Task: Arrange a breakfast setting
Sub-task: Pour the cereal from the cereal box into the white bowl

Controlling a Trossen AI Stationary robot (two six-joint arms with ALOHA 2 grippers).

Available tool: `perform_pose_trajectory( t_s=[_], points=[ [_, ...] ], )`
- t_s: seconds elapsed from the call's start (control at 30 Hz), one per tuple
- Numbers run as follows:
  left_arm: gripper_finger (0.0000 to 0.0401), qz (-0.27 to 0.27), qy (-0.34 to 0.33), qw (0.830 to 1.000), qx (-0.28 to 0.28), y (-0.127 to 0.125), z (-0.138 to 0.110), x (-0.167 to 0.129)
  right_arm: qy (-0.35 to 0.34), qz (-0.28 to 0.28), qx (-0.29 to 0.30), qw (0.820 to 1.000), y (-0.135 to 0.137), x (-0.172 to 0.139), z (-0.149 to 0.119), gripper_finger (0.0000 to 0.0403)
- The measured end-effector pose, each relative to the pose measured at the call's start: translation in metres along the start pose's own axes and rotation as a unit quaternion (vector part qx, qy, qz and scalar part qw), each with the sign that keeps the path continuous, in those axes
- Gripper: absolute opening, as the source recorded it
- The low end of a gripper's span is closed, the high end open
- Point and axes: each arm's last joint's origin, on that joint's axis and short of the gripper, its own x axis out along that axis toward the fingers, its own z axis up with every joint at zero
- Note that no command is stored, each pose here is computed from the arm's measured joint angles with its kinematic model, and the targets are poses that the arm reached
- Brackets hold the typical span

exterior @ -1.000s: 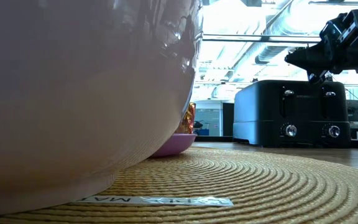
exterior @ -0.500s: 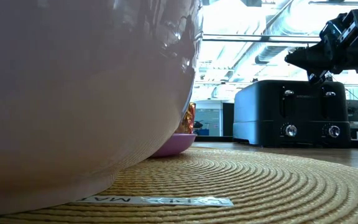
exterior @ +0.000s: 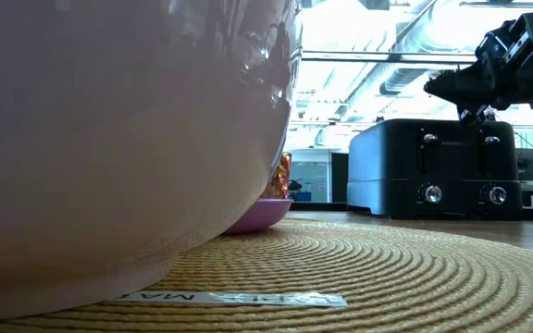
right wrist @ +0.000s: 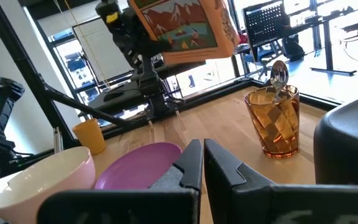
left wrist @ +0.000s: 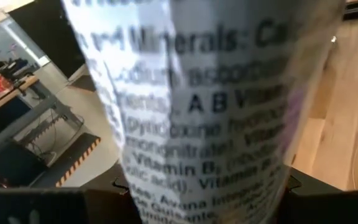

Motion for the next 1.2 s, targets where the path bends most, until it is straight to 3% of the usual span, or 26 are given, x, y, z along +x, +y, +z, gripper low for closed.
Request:
perform_pose_trajectory(
  t_s=[0.3, 0.5, 0.87, 1.2],
  points=[
    [0.0177, -0.064, 0.030, 0.996, 0.053, 0.017, 0.015, -0.019, 0.000, 0.000, 0.000, 1.000, 0.000, 0.000, 0.000, 0.0000],
    [0.0177, -0.132, 0.033, 0.983, 0.126, 0.019, 0.017, -0.025, 0.000, 0.000, 0.000, 1.000, 0.000, 0.000, 0.000, 0.0000],
    [0.0177, -0.170, 0.006, 0.969, 0.179, 0.025, 0.032, -0.035, 0.000, 0.000, 0.000, 1.000, 0.000, 0.000, 0.000, 0.0000],
    [0.0177, -0.196, 0.032, 0.938, 0.286, 0.014, 0.031, -0.034, 0.000, 0.000, -0.003, 1.000, 0.000, 0.000, 0.000, 0.0000]
  ],
)
